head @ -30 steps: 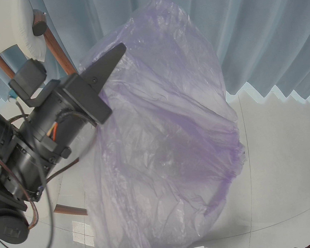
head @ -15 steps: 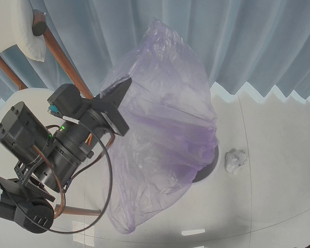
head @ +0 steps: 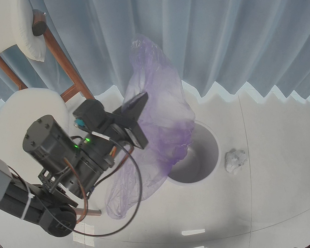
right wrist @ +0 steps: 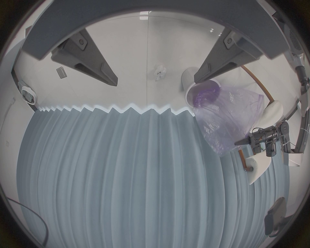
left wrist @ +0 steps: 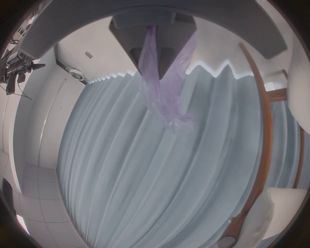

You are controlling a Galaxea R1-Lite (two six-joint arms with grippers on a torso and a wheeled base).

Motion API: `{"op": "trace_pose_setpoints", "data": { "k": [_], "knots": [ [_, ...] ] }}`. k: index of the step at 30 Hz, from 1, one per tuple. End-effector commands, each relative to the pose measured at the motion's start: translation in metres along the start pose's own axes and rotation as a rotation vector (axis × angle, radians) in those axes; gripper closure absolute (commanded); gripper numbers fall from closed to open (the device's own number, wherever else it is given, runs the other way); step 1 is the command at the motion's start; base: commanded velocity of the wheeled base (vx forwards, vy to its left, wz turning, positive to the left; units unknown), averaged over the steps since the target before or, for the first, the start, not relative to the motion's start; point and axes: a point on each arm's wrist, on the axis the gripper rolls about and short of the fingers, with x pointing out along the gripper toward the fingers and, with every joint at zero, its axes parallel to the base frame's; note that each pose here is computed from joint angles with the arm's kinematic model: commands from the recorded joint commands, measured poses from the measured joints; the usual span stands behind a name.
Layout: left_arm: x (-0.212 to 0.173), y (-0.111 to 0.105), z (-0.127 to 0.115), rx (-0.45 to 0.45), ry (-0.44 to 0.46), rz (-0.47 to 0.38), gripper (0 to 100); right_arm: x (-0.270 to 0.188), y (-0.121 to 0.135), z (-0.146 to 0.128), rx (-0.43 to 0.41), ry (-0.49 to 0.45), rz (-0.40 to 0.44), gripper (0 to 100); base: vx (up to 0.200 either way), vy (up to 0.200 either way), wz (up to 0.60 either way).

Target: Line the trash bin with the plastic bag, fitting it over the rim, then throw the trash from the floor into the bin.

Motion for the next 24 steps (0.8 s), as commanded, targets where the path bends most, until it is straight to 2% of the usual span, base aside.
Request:
{"op": "trace_pose_setpoints", "data": {
  "k": [1,3,9,11,19,24],
  "knots": [
    [0.01,-0.02,-0.031,-0.029,0.046,-0.06,100,0.0,0.0,-0.005,0.0,0.001,0.001,0,0.0,0.0,0.0],
    [0.007,-0.041,-0.037,-0.05,0.064,-0.114,100,0.0,0.0,-0.005,0.0,0.002,0.0,0,0.0,0.0,0.0],
    [-0.017,-0.072,-0.05,-0.083,0.138,-0.188,100,0.0,0.0,-0.005,0.0,0.004,0.0,0,0.0,0.0,0.0],
    [-0.023,-0.076,-0.052,-0.087,0.157,-0.197,100,0.0,0.0,-0.005,0.0,0.002,0.0,0,0.0,0.0,0.0],
    [-0.055,-0.067,-0.061,-0.067,0.271,-0.133,100,0.0,0.0,-0.005,0.0,0.001,0.0,0,0.0,0.0,0.0],
    [-0.058,-0.067,-0.052,-0.077,0.249,-0.123,100,0.0,0.0,-0.005,0.0,0.002,0.0,0,0.0,0.0,0.0]
  ]
}}
